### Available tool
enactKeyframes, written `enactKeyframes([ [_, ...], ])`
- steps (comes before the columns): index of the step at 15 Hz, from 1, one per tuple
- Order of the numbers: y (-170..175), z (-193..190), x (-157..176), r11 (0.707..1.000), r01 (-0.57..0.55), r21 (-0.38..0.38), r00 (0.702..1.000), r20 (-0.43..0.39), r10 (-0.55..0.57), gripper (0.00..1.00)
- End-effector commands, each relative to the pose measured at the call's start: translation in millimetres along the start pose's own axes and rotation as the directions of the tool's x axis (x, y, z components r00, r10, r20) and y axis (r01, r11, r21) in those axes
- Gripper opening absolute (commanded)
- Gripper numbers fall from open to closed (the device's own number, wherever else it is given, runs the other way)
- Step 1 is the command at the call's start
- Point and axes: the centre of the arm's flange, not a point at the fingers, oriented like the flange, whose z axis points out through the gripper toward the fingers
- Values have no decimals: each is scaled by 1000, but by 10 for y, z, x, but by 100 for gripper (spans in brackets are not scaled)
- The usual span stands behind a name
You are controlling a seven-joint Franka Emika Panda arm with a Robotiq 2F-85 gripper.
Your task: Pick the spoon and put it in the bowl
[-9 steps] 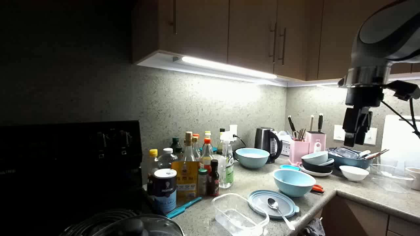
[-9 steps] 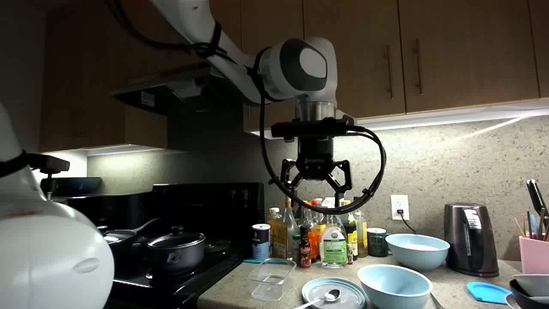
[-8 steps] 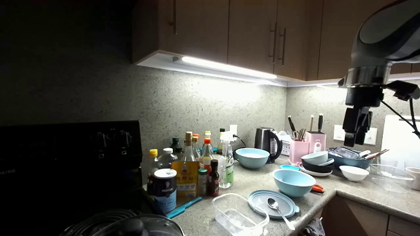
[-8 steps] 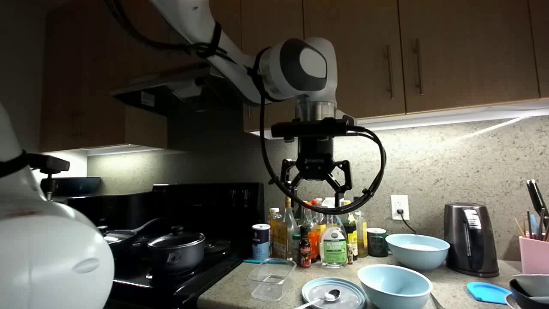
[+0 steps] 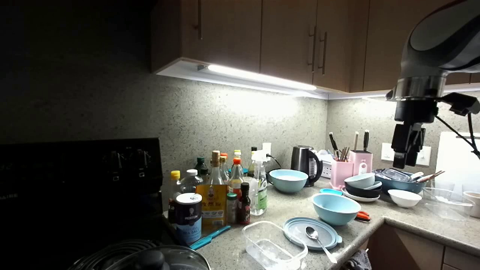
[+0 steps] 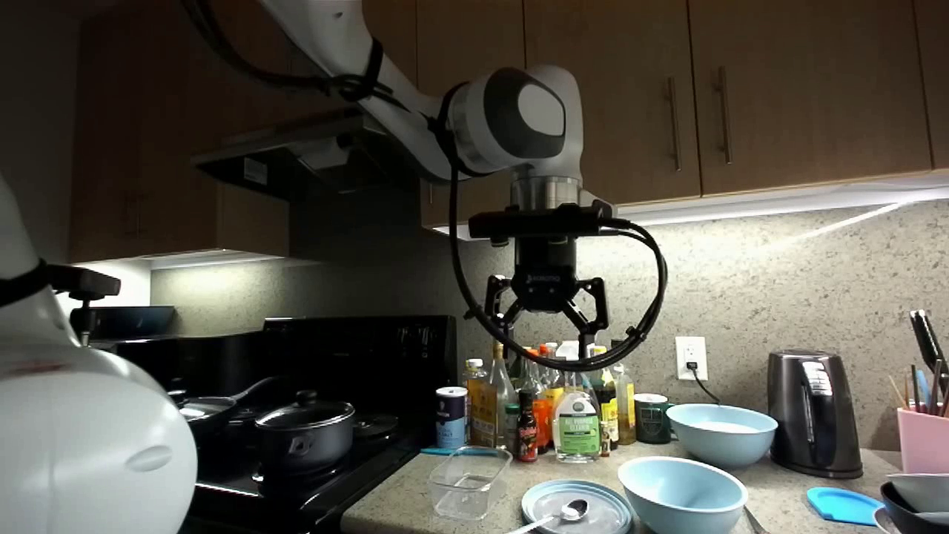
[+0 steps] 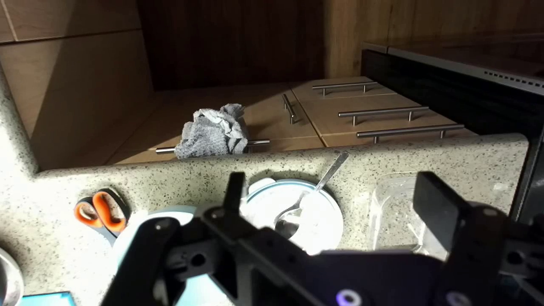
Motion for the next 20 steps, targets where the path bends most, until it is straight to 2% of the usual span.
enactKeyframes([
  [1,19,185,205,1000,12,8,1000,27,-12,100],
  [4,-185,377,452,999,39,-4,999,29,-39,100],
  [7,-586,555,794,997,76,-10,997,-17,-76,100],
  [10,-880,637,1072,999,18,-31,997,-78,-20,100],
  [11,-796,597,880,998,58,-20,997,-46,-58,100],
  [13,-911,643,1005,999,45,-27,997,-58,-47,100],
  [16,-884,642,1033,999,39,-28,997,-59,-40,100],
  [17,-900,672,1045,994,-105,10,994,-36,105,100],
  [20,-840,891,1007,967,-252,25,968,-10,252,100],
])
